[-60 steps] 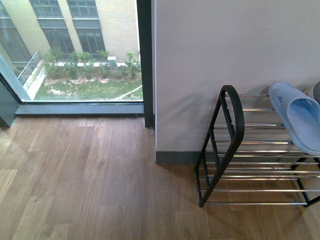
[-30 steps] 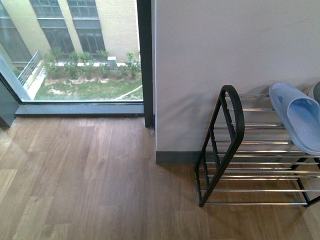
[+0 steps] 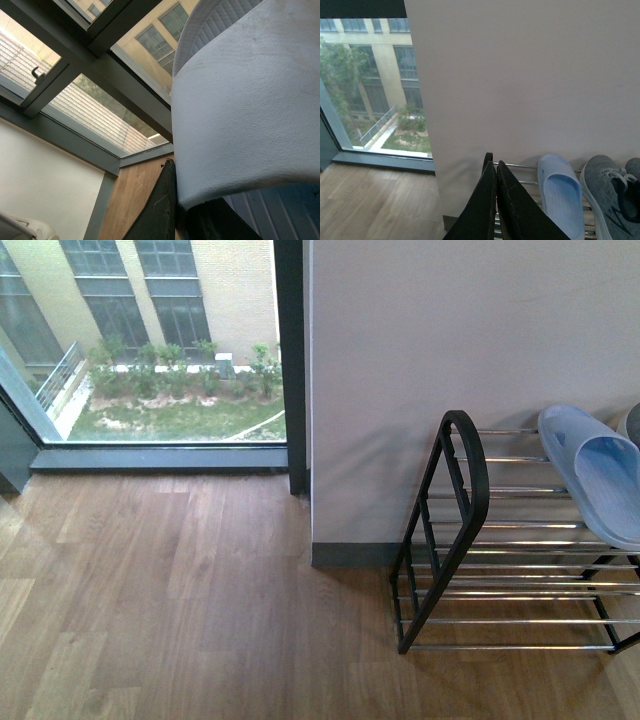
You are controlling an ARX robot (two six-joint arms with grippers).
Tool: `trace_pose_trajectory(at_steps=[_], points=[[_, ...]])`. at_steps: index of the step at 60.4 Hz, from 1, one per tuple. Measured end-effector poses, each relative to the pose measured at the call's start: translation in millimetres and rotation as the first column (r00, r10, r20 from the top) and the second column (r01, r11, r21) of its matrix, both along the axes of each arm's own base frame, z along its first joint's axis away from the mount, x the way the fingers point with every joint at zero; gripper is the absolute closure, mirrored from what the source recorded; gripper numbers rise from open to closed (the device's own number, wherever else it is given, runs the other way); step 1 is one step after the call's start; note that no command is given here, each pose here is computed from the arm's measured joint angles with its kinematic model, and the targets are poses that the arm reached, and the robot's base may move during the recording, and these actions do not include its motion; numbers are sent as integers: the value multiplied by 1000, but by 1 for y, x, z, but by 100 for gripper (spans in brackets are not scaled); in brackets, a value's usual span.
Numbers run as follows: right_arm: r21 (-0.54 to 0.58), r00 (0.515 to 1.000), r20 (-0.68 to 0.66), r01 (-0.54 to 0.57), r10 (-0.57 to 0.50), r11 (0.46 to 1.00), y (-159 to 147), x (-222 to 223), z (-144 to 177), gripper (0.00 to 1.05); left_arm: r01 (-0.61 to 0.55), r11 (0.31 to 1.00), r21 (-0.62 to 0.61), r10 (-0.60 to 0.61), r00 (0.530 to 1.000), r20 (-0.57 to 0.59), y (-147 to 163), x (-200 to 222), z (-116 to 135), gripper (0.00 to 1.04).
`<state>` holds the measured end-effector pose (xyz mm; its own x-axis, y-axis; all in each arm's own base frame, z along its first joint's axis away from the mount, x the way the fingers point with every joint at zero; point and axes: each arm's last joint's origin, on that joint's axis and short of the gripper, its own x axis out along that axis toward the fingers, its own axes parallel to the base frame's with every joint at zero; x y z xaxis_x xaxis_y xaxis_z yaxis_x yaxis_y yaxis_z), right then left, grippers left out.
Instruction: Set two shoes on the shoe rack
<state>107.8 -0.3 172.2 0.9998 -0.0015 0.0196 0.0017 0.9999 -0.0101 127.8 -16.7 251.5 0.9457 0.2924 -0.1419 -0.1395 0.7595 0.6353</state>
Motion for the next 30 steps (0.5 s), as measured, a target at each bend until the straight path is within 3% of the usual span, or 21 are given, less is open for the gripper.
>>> trace_pose_trajectory(at_steps=[27, 30], points=[[0, 1000, -5, 3, -3, 1000, 0, -11, -3, 103, 0, 1000, 0, 0, 1000, 0, 0, 0, 0, 103], [0, 1000, -5, 2, -2, 1000, 0, -11, -3, 95, 1, 1000, 0, -1, 1000, 0, 0, 0, 0, 103]])
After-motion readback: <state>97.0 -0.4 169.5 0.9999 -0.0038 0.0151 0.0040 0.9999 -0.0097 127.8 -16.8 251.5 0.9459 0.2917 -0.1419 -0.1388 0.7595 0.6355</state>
